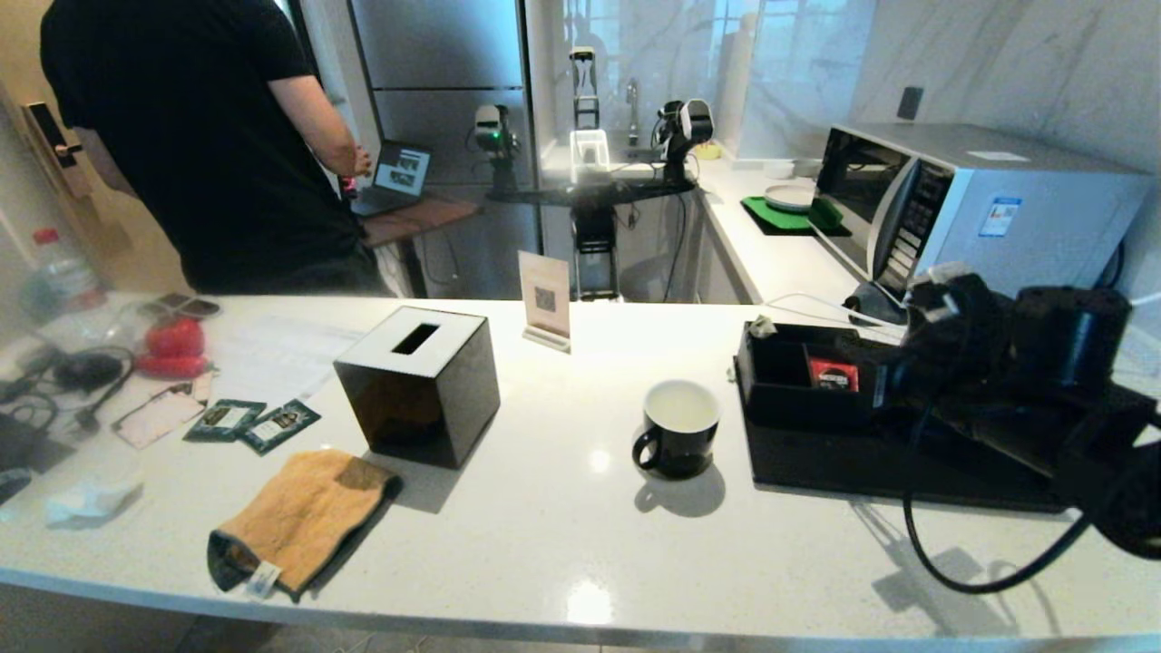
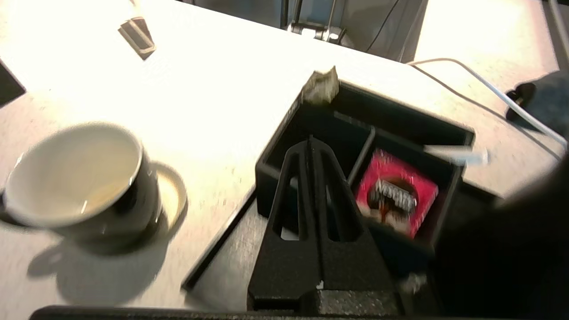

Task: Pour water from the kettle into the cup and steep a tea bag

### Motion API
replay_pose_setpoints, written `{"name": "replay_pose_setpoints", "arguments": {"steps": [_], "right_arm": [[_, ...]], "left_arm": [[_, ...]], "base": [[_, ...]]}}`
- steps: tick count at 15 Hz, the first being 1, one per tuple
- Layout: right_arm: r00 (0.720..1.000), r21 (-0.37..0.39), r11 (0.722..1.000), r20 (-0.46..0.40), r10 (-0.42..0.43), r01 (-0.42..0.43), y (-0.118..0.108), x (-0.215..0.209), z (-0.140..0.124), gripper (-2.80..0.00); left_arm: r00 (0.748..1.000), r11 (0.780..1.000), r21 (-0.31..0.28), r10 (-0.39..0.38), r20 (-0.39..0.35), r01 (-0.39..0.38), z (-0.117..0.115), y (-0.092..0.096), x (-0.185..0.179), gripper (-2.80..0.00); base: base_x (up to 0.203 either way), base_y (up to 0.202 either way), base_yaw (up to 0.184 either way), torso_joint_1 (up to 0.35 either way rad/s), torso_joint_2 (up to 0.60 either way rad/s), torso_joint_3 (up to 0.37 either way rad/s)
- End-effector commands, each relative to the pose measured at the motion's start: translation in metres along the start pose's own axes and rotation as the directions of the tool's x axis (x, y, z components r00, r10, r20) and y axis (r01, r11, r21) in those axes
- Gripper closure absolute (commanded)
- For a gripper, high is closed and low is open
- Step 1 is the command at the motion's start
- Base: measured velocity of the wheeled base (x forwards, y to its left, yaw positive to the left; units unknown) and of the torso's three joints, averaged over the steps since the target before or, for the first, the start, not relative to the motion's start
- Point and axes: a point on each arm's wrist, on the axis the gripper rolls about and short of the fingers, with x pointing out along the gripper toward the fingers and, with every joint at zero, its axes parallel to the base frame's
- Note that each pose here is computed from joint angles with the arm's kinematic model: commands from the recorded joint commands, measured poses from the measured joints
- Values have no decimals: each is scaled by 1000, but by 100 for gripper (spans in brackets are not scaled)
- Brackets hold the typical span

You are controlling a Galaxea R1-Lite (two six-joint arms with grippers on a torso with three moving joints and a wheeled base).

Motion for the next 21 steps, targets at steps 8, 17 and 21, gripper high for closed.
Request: {"name": "replay_pose_setpoints", "arguments": {"steps": [8,17,21], "right_arm": [[968,10,998,-244,-51,55,-10,55,46,0],[946,-12,994,-307,-104,105,-6,110,59,0],[947,-22,993,-298,-118,116,1,129,56,0]], "left_arm": [[1000,1000,0,0,0,0,0,0,0,0],[1000,1000,0,0,-1,0,0,0,0,0],[1000,1000,0,0,0,0,0,0,0,0]], "base": [[0,0,0,0,0,0],[0,0,0,0,0,0],[0,0,0,0,0,0]]}}
